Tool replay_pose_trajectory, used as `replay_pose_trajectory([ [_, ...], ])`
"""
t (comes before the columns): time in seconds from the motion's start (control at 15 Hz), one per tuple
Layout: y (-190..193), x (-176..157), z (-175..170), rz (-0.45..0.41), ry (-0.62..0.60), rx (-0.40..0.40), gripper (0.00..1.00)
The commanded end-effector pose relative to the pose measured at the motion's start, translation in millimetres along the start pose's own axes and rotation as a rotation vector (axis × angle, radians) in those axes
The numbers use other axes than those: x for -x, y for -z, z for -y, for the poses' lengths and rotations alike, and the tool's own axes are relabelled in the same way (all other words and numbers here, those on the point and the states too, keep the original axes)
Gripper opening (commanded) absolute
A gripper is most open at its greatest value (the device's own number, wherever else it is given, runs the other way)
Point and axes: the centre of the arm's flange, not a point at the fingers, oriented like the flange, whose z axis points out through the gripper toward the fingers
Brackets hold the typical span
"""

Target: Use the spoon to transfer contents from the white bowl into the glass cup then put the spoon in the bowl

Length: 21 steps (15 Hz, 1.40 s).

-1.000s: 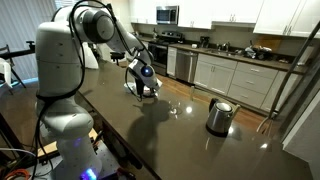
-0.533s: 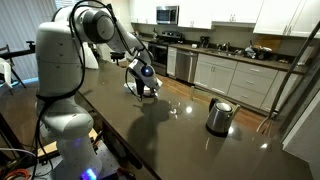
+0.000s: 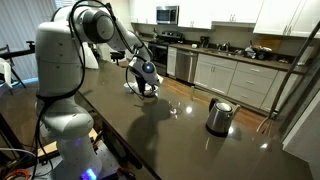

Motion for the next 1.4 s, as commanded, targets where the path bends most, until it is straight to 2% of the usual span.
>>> replay_pose_trajectory([
  [0.0,6.6,-3.9,17.4,-0.017,0.056,0.064,0.02],
  [0.4,7.8,-4.2,29.9,0.001,0.121,0.084,0.02],
  [0.6,10.7,-9.1,35.1,0.028,0.135,0.065,0.02],
  [0.93,20.7,-21.5,41.3,0.028,0.138,0.061,0.02],
  [1.33,30.4,-40.8,38.4,-0.002,0.159,0.154,0.02],
])
